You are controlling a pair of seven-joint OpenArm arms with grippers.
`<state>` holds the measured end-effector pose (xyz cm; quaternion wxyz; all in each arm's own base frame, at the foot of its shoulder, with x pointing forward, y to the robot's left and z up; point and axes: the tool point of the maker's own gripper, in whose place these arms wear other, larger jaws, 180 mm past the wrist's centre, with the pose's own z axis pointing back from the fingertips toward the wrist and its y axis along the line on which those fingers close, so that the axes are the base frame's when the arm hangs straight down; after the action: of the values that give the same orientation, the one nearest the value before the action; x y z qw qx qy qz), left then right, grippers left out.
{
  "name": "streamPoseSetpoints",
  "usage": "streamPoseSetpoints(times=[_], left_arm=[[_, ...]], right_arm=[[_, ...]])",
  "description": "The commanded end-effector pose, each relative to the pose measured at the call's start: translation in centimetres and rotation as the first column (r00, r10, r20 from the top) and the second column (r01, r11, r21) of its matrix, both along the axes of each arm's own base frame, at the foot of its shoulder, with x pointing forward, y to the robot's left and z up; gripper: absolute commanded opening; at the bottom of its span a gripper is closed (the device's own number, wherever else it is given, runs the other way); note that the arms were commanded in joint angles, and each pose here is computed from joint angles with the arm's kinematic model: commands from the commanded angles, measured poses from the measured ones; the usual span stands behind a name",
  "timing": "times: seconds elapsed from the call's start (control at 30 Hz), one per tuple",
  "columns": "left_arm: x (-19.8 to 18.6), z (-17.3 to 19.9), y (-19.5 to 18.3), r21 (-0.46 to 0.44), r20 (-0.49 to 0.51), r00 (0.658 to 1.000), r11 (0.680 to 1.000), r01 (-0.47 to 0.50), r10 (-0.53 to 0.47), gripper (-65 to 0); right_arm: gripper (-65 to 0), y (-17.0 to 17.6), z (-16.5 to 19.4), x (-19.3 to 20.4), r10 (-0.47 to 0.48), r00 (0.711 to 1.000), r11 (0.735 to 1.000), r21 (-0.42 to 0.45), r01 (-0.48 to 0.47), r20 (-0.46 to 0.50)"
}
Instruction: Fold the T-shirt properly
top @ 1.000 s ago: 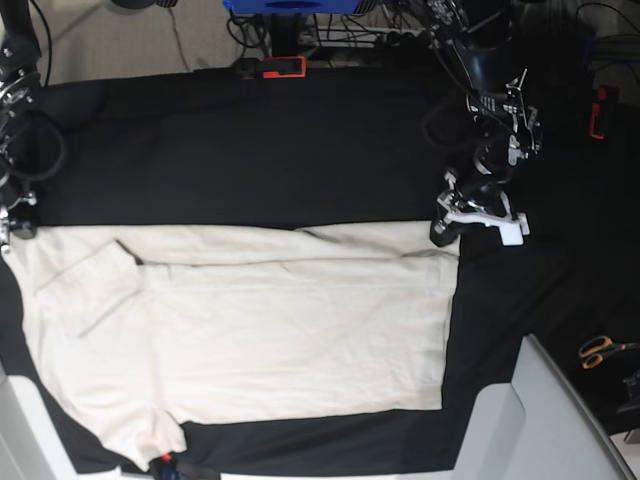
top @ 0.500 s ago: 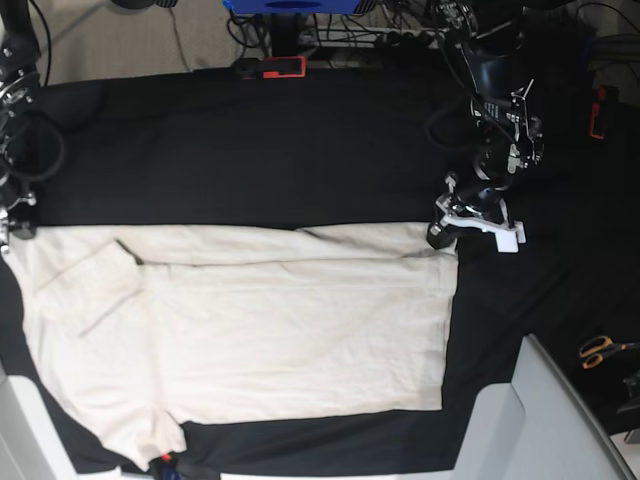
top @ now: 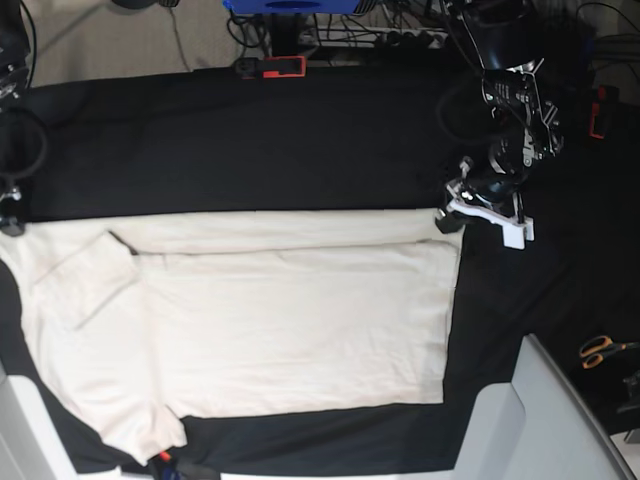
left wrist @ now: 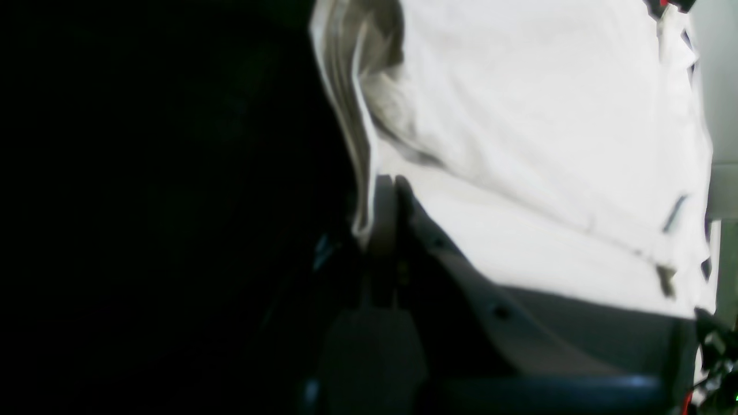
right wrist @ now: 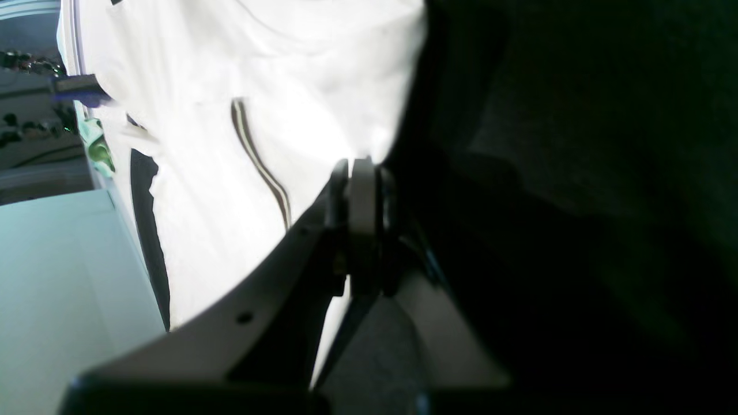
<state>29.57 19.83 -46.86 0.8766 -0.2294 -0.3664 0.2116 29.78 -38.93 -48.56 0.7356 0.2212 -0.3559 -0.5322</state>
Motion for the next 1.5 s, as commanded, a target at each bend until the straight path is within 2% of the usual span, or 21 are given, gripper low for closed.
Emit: streamPoseSetpoints(times=[0.0, 0.17, 0.47, 0.53, 0.7, 0.83, 1.07, 1.27, 1.47], left_arm=[[0.9, 1.4, 0.8, 0.022, 0.046, 0.999, 1.000, -0.002, 0.001, -65.0], [-0.8, 1.4, 1.0, 0.047, 0.031, 0.999, 0.999, 0.010, -0.011, -65.0], [-4.6, 1.3, 1.6, 0.094, 0.004, 1.000, 0.995, 0.021, -0.022, -65.0], [-5.5, 1.5, 1.7, 0.107, -0.002, 1.000, 0.994, 0.026, -0.025, -65.0], [-7.4, 1.2, 1.9, 0.122, -0.030, 0.999, 0.992, 0.032, -0.029, -65.0], [-8.2, 1.4, 2.0, 0.137, -0.034, 0.999, 0.990, 0.040, -0.035, -65.0], [-9.7, 2.4, 2.2, 0.175, -0.033, 0.998, 0.983, 0.060, -0.055, -65.0], [-11.7, 1.7, 2.2, 0.175, -0.072, 0.996, 0.982, 0.065, -0.054, -65.0], [-13.5, 1.1, 2.3, 0.174, -0.109, 0.993, 0.982, 0.069, -0.050, -65.0]], right_arm=[[-65.0, -2.0, 1.5, 0.4, -0.021, 0.999, 0.999, -0.044, 0.023, 0.034], [-65.0, -2.2, 0.5, -1.5, -0.019, 1.000, 0.999, -0.050, 0.019, -0.003], [-65.0, -2.0, 2.6, -2.9, 0.090, 0.996, 0.986, -0.143, -0.090, -0.007], [-65.0, -1.3, 2.1, -3.5, 0.101, 0.995, 0.987, -0.125, -0.103, -0.021], [-65.0, -1.3, 0.6, -7.2, 0.048, 0.997, 0.998, -0.041, -0.051, -0.057], [-65.0, -1.0, -0.1, -9.2, 0.067, 0.993, 0.997, -0.024, -0.070, -0.100], [-65.0, -0.3, 0.9, -12.1, 0.099, 0.987, 0.986, -0.119, -0.114, -0.130], [-65.0, 1.7, 0.7, -13.4, 0.152, 0.975, 0.981, -0.096, -0.169, -0.162], [-65.0, 2.1, 1.5, -14.5, 0.166, 0.971, 0.972, -0.137, -0.190, -0.173]])
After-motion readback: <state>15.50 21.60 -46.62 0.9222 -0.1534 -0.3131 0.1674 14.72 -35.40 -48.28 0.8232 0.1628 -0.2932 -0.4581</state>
